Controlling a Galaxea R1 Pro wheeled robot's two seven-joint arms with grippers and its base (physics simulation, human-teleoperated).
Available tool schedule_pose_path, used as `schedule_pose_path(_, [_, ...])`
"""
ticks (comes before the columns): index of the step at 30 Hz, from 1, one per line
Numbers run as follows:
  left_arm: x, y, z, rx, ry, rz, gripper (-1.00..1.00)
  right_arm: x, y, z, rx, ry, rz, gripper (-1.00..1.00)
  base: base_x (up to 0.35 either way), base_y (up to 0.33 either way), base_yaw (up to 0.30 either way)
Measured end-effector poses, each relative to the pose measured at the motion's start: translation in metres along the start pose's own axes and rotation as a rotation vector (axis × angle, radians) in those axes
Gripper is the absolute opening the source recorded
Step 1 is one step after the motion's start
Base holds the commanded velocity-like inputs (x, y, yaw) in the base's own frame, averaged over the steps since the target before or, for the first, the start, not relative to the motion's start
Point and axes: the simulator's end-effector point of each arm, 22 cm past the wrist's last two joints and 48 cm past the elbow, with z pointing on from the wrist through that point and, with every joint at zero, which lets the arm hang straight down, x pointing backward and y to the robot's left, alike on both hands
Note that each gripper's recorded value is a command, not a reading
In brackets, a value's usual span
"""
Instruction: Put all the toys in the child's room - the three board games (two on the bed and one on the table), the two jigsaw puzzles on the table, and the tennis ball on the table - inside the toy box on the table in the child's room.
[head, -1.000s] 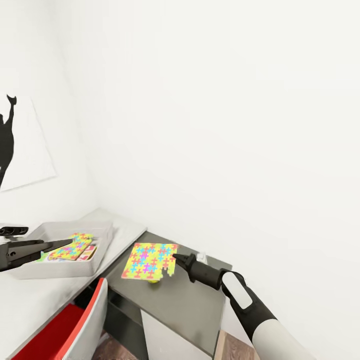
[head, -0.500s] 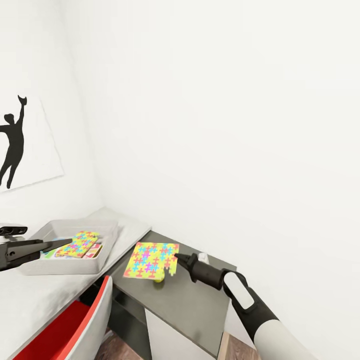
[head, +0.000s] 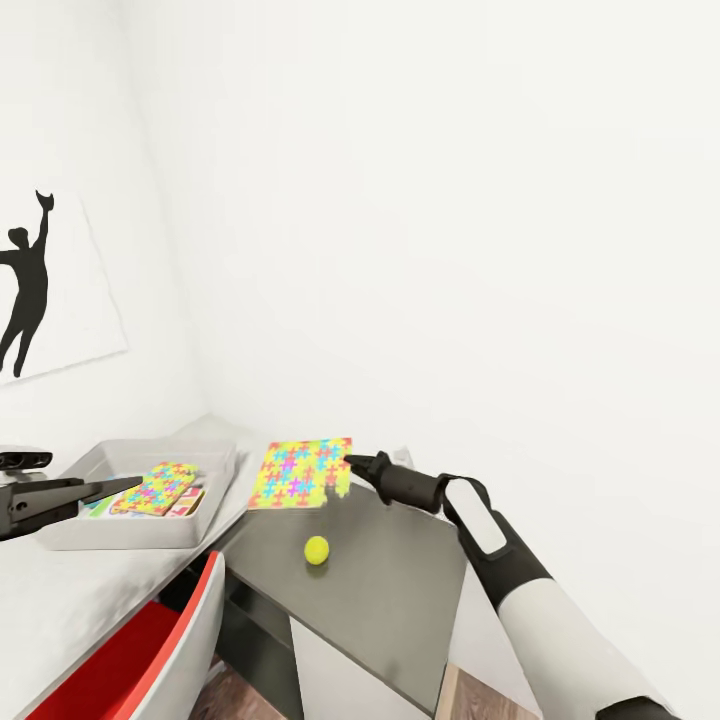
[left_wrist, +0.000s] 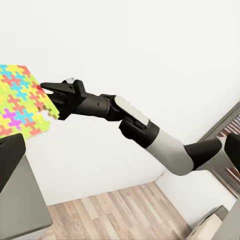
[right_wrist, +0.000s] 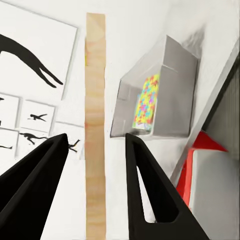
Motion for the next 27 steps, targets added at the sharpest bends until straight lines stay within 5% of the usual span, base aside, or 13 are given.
schedule_pose_path(4, [-0.001,0.0,-0.001,-0.001,-0.002,0.001,1.0,-0.023,0.016,0.004,0.054,-0.005,-0.038,-1.0,0.0,0.0,0.0])
schedule_pose_path(11, [-0.006,-0.001,-0.005,-0.006,-0.017,0.011,1.0,-0.043,0.031,-0.001,0.042,-0.045,-0.05,-1.0,0.0,0.0,0.022])
schedule_pose_path(27, [-0.012,-0.004,-0.012,-0.015,-0.042,0.023,1.0,-0.048,0.043,0.001,0.029,-0.084,-0.065,-1.0,0.0,0.0,0.261])
